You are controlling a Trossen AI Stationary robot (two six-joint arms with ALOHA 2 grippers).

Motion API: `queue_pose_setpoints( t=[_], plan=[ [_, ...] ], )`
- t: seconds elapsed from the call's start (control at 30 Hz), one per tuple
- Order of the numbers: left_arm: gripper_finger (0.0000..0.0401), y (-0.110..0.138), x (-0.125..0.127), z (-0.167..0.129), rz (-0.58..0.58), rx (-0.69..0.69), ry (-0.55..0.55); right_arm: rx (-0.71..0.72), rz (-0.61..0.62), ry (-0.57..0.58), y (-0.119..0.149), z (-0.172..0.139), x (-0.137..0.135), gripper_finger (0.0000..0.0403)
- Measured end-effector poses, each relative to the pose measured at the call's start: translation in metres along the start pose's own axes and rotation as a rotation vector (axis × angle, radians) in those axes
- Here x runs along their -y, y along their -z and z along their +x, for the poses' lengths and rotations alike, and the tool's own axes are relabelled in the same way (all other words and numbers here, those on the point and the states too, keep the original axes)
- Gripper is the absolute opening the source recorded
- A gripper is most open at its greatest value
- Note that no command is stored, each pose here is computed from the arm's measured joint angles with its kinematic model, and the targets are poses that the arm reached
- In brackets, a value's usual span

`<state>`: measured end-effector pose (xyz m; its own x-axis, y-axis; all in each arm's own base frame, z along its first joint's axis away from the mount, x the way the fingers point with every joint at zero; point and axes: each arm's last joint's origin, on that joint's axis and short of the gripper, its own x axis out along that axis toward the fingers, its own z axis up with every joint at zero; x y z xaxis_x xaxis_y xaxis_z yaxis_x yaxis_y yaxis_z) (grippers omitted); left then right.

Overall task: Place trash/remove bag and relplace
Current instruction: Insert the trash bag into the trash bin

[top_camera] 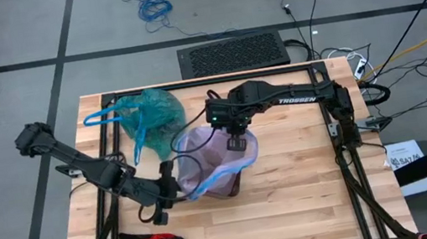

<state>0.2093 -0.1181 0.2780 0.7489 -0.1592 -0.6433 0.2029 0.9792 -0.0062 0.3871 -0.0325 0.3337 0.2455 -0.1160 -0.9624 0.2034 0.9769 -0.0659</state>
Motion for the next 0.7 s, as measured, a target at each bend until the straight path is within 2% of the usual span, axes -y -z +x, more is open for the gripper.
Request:
queue_pose_setpoints(
  t=[0.17,0.3,0.47,0.7],
  plan=[
    [0.0144,0.0,-0.003,-0.011,-0.029,-0.003,-0.003,-0.025,0.003,0.018,0.003,0.0,0.001,0.0],
    [0.0165,0.005,-0.004,-0.01,-0.063,-0.048,-0.028,-0.025,-0.001,0.016,0.003,0.0,-0.002,0.0],
    [0.0169,0.016,-0.004,0.002,-0.086,-0.101,-0.057,-0.028,-0.008,0.014,0.004,-0.001,-0.007,0.0],
    [0.0169,0.013,0.002,0.002,-0.101,-0.055,-0.029,-0.065,-0.004,0.067,0.009,-0.002,-0.01,0.0]
  ],
)
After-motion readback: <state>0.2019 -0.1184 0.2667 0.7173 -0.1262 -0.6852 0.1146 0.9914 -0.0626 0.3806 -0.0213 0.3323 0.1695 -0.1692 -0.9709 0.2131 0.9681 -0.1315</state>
